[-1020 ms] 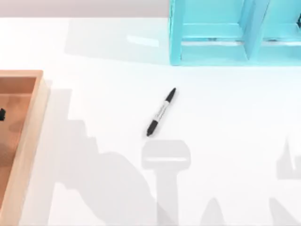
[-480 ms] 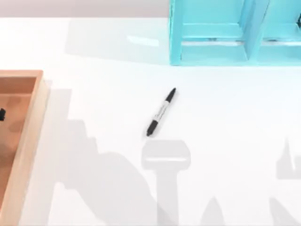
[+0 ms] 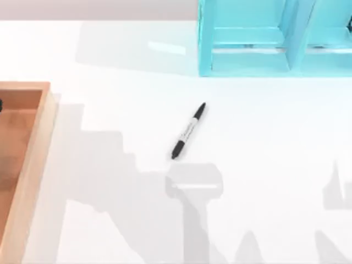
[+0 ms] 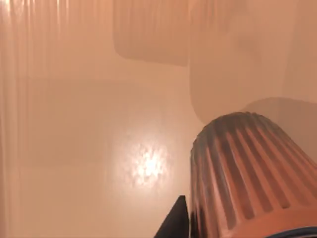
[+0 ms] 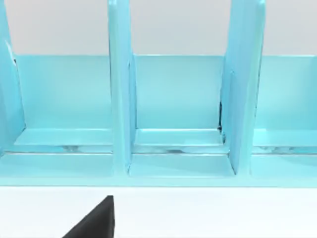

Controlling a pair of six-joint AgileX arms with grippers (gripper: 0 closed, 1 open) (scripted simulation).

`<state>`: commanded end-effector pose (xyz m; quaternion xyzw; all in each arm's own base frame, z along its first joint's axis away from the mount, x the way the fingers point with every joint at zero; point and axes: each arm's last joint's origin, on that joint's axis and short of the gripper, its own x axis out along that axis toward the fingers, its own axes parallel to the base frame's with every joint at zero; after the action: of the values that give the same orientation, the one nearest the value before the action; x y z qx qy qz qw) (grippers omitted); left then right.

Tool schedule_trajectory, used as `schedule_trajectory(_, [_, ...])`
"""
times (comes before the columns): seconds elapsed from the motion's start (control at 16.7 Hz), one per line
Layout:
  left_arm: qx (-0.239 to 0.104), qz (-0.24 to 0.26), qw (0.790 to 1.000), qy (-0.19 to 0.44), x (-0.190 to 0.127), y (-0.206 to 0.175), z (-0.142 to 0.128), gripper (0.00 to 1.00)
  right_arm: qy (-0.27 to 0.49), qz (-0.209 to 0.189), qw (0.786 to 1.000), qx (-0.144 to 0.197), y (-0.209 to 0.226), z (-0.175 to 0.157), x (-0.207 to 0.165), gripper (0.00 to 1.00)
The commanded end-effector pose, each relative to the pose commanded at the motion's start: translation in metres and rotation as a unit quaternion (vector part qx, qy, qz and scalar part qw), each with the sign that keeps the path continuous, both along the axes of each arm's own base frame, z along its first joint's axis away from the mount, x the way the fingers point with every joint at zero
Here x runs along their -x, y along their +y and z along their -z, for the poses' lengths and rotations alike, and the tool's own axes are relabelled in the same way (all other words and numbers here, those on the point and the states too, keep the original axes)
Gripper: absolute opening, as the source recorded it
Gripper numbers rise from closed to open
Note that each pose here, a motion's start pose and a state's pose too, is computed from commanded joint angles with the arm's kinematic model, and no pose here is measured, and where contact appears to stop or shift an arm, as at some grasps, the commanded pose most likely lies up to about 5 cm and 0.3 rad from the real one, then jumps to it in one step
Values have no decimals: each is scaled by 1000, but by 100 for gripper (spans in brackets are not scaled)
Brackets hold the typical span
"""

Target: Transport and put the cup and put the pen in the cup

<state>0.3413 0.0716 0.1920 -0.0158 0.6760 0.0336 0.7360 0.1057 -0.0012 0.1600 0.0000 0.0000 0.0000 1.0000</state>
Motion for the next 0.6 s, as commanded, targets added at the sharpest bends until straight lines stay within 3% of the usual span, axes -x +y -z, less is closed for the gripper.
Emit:
schedule_trajectory(0.3, [4,-25,999,-28,-14,-43,-58,0,0,0,1000,0,0,0,0,100])
schedule_trajectory(0.6, [13,20,999,21,6,-121,-103,0,0,0,1000,0,0,0,0,100])
